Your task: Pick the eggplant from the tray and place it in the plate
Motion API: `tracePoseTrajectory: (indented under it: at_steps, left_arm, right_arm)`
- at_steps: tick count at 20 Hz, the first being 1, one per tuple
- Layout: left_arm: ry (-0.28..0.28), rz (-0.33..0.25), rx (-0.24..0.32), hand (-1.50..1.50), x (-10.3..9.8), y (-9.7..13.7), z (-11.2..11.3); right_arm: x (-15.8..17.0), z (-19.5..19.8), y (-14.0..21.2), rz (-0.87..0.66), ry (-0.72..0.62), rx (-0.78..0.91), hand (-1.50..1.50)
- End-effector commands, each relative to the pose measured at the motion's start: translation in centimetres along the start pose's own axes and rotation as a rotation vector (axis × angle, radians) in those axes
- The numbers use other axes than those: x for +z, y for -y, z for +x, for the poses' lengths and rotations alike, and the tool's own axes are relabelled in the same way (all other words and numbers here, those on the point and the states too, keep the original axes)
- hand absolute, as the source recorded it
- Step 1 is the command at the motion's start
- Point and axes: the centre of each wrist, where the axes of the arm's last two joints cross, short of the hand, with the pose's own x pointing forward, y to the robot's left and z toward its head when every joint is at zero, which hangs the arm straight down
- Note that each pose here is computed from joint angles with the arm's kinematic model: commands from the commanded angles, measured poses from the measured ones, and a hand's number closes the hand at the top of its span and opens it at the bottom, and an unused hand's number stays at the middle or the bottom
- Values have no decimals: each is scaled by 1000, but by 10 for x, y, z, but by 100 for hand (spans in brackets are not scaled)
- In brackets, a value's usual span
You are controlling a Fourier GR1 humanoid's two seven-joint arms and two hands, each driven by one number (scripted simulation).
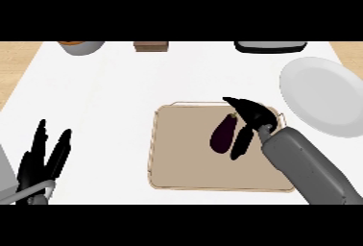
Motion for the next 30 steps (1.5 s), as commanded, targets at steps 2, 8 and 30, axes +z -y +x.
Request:
tracePoseTrajectory:
  at_steps: [2,8,30]
  left_arm:
    - [-52,-308,200,0,5,57,29]
    - [-39,-326,205,0,0,59,35]
    - [-66,-304,198,0,-1,59,36]
  right_arm:
    - [-1,11,1,44,-12,16,-150]
    - [-14,9,-1,47,-39,-5,-150]
    - [-16,4,0,-86,38,109,150]
